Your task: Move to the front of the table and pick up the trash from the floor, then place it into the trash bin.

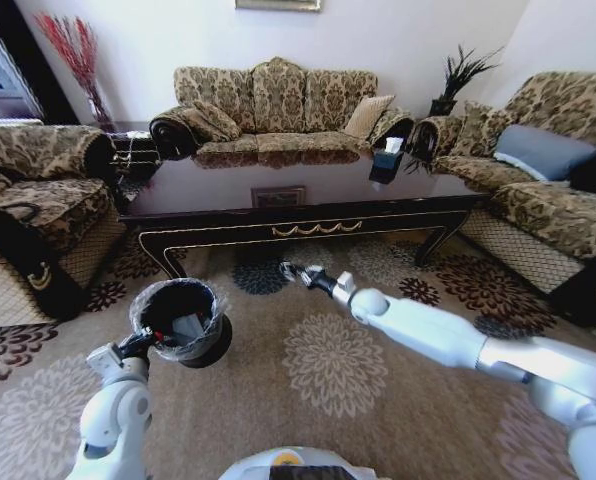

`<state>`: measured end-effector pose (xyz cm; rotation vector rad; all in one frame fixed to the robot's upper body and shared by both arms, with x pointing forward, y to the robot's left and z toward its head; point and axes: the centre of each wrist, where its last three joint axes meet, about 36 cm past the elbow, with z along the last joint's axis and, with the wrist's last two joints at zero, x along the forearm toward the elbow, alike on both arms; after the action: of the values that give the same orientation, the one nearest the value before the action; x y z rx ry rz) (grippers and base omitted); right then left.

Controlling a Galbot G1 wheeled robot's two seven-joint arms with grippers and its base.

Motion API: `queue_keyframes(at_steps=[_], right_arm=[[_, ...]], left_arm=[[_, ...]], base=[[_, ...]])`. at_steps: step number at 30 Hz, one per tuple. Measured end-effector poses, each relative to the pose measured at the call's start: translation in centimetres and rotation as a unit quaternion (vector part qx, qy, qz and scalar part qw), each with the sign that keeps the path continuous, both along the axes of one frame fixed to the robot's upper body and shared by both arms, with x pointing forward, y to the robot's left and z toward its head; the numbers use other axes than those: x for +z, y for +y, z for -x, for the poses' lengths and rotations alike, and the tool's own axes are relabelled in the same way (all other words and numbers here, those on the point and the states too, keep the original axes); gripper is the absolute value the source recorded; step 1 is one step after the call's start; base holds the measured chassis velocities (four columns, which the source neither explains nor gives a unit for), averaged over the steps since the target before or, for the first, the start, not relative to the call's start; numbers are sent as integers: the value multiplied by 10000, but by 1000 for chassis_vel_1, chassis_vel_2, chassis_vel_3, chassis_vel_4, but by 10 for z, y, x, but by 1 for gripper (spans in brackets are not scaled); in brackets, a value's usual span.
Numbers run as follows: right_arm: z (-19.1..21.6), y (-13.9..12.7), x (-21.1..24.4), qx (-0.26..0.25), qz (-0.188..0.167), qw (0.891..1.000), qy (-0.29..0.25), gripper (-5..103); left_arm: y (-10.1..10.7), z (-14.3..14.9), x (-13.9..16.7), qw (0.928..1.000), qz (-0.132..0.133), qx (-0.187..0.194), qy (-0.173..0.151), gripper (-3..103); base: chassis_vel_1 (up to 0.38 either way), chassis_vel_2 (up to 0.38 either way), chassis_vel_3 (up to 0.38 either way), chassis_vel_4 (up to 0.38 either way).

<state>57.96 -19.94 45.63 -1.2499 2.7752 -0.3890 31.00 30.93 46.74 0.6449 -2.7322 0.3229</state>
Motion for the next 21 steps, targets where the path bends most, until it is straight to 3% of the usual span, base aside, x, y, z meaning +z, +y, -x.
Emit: queue_keyframes(at_steps=[4,5,10,11,15,16,19,21], right_arm=[[3,46,37,488,-232,9984,-158,3],[3,46,37,488,-232,9984,-158,3],[20,112,74,1297,-308,9905,-349,3],[20,112,74,1297,-308,9905,-349,3],[41,179,82,2048,-309,9775,-410,3],[41,179,82,2048,-309,9775,-410,3],[52,217,74,2437,-180,9686,-453,3],[53,224,68,2519,-93,9665,-478,3]], left_arm=[[0,-1,1,10000,-5,-4,-17,3],[0,-1,1,10000,-5,-4,-17,3],[1,-3,2,10000,-3,-1,-58,3],[1,-3,2,10000,-3,-1,-58,3],[2,-4,3,10000,7,7,-75,3],[2,-4,3,10000,7,7,-75,3],[3,-5,4,10000,18,11,-96,3],[3,-5,4,9999,18,10,-104,3]], base=[[0,0,0,0],[0,0,0,0],[0,0,0,0],[0,0,0,0],[0,0,0,0],[0,0,0,0],[0,0,0,0],[0,0,0,0]])
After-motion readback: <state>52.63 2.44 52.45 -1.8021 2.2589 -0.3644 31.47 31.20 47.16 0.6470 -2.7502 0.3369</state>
